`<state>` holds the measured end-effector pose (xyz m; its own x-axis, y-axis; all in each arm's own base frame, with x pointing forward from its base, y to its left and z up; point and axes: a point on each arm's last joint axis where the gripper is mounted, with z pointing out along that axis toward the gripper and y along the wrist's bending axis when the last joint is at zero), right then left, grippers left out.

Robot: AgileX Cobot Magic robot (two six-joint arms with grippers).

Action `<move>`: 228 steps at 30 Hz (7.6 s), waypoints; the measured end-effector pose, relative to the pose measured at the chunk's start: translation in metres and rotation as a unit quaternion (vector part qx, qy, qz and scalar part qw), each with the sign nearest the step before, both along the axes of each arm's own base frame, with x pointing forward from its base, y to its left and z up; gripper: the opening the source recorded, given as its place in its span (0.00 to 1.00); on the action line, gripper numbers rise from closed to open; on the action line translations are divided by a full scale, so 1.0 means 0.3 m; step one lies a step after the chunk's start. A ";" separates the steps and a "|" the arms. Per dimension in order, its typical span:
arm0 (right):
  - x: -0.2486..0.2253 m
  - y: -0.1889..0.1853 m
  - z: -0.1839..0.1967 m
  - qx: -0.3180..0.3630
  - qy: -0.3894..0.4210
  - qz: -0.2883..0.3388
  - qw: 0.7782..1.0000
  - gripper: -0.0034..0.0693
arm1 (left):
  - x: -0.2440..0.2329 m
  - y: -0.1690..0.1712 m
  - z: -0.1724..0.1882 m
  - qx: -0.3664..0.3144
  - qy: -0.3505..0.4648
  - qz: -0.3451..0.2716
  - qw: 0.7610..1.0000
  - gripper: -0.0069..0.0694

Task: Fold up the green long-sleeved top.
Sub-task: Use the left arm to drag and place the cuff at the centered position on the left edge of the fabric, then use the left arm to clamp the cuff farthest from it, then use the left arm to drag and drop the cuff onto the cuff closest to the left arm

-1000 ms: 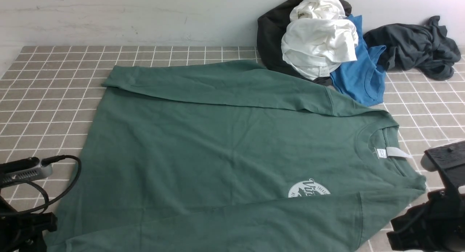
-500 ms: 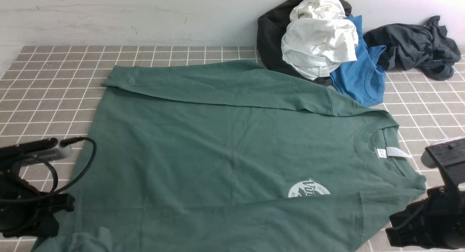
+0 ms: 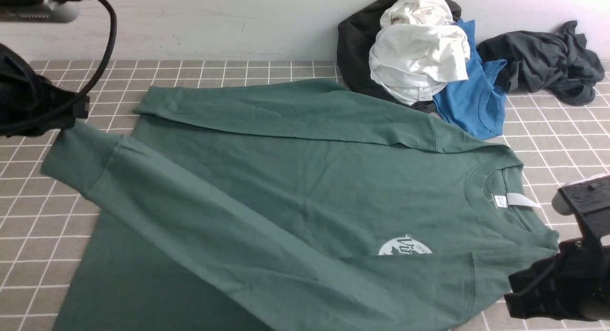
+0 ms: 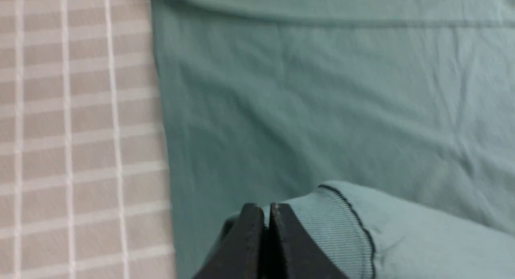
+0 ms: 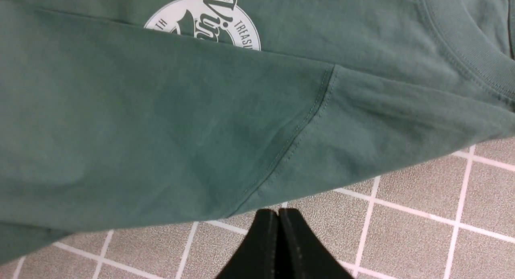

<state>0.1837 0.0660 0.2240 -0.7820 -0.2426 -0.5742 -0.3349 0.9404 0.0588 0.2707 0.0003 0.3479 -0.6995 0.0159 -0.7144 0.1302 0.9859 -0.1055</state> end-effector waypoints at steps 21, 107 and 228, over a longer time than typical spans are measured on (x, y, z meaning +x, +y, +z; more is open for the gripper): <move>0.009 0.006 0.008 0.011 -0.019 0.001 1.000 0.03 | 0.643 0.118 -0.432 -0.045 0.200 0.047 0.978 0.59; 0.376 0.088 -0.082 -0.051 0.093 -0.076 0.991 0.04 | 0.584 -0.007 -0.498 0.075 0.317 -0.009 0.945 0.14; 0.805 0.187 -0.013 -0.079 0.009 -0.040 0.996 0.49 | 0.335 -0.029 -0.428 0.011 0.207 0.074 0.975 0.09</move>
<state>0.4250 0.1220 0.2201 -0.8122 -0.2655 -0.5194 -0.2586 0.9620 -0.0874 0.3711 -0.0084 0.2194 -0.9237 -0.0959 -0.3709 -0.0639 0.9932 -0.0978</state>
